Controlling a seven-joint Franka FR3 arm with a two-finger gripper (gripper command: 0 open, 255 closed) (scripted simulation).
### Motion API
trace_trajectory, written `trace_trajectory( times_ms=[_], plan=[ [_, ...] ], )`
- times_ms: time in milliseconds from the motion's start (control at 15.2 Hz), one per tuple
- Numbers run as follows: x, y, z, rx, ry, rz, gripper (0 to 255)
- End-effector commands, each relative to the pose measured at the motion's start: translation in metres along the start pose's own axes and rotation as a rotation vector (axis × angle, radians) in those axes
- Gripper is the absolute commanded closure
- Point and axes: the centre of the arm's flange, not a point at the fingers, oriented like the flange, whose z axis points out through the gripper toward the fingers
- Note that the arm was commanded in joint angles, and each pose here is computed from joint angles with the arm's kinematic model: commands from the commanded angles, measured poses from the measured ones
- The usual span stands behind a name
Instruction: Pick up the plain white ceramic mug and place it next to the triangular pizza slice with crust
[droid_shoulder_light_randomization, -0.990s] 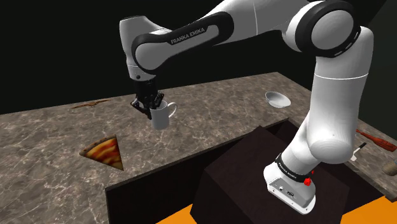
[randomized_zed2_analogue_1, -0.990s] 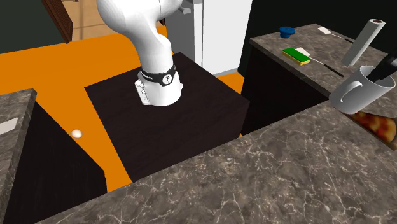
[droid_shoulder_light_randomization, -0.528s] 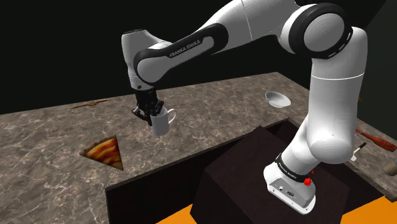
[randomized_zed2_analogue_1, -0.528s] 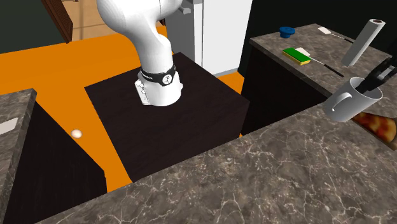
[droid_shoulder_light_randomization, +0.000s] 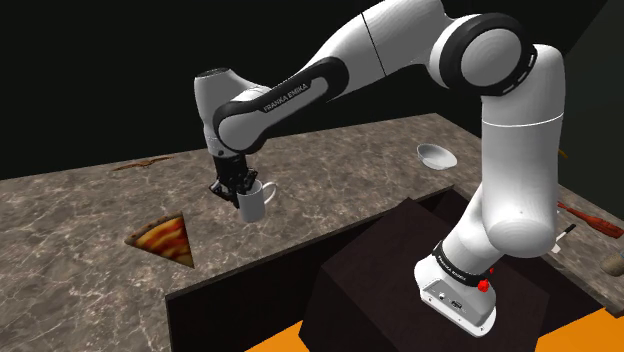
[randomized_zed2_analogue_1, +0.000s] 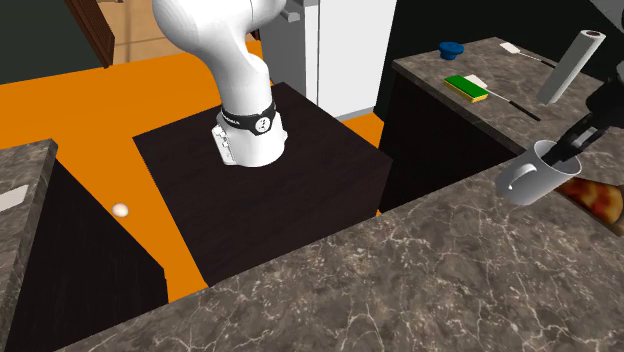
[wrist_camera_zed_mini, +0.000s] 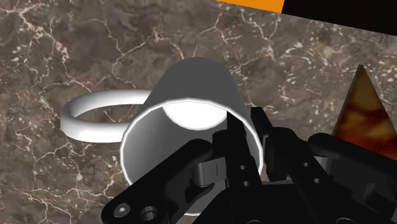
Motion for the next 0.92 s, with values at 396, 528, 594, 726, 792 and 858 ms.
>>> trace_trajectory(
  times_ms=[396, 528, 594, 726, 792, 858],
  plan=[
    [0.008, -0.001, 0.042, 0.0, 0.0, 0.0, 255],
    [0.01, -0.001, 0.053, 0.0, 0.0, 0.0, 255],
    [0.01, -0.002, 0.058, 0.0, 0.0, 0.0, 255],
    [0.012, -0.002, 0.064, 0.0, 0.0, 0.0, 255],
    [0.012, -0.002, 0.064, 0.0, 0.0, 0.0, 255],
    [0.012, -0.002, 0.064, 0.0, 0.0, 0.0, 255]
  ],
)
